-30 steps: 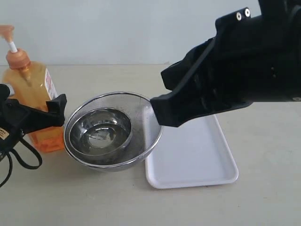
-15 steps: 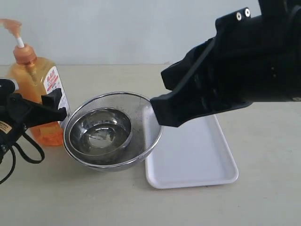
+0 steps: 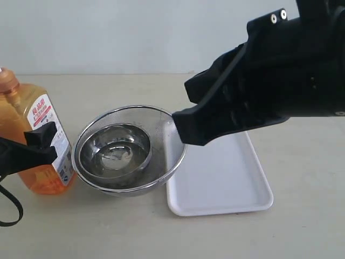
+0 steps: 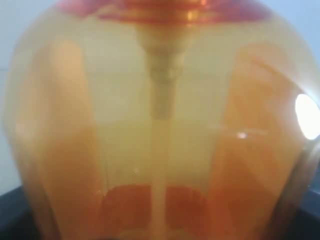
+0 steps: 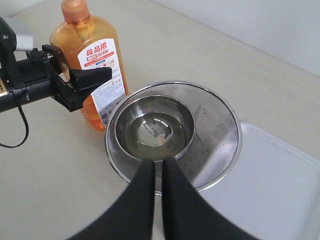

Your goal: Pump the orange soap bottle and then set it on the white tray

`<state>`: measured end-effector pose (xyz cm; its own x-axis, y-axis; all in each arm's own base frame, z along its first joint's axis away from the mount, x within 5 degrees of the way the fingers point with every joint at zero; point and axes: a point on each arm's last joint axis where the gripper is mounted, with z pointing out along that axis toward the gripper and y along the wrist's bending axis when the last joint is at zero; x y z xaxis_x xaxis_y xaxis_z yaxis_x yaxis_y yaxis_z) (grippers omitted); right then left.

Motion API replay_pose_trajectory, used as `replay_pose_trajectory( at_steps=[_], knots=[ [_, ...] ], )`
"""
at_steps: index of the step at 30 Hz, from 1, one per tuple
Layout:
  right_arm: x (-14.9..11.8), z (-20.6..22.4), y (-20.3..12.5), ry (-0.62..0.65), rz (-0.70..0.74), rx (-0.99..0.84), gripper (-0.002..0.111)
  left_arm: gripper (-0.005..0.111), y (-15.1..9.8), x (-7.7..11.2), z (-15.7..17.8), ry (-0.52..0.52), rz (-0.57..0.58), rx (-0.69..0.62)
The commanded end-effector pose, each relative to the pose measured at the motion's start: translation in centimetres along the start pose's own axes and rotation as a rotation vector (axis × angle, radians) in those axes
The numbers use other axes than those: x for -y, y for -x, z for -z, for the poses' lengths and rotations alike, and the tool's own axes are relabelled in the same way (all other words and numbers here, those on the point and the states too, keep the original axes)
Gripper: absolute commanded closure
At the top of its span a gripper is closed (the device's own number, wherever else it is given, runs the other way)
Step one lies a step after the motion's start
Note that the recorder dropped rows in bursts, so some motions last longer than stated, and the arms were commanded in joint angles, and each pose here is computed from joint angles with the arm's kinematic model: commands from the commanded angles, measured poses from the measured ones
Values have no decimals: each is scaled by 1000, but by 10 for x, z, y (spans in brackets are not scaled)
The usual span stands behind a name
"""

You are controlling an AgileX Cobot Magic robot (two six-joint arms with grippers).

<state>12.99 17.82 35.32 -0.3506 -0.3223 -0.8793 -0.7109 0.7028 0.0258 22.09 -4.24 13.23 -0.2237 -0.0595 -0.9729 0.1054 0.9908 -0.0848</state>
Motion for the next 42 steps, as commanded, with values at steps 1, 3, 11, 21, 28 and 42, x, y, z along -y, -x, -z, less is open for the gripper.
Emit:
replay_pose_trajectory(
  at_steps=[1,3,11,21,28,42],
  knots=[
    [1,2,1,-1,1,11,108,102,1,1,2,-14,14,11],
    [1,2,1,-1,1,11,108,102,1,1,2,-14,10,11],
    [1,2,1,-2,3,11,108,102,-1,-3,1,26,-3,4],
    [1,2,1,-2,1,11,108,73,0,-1,1,7,-10,4],
    [1,2,1,-2,1,11,108,37,0,-1,0,5,-11,7],
    [1,2,1,-2,1,11,108,17,1,-1,0,4,-10,10]
  ],
)
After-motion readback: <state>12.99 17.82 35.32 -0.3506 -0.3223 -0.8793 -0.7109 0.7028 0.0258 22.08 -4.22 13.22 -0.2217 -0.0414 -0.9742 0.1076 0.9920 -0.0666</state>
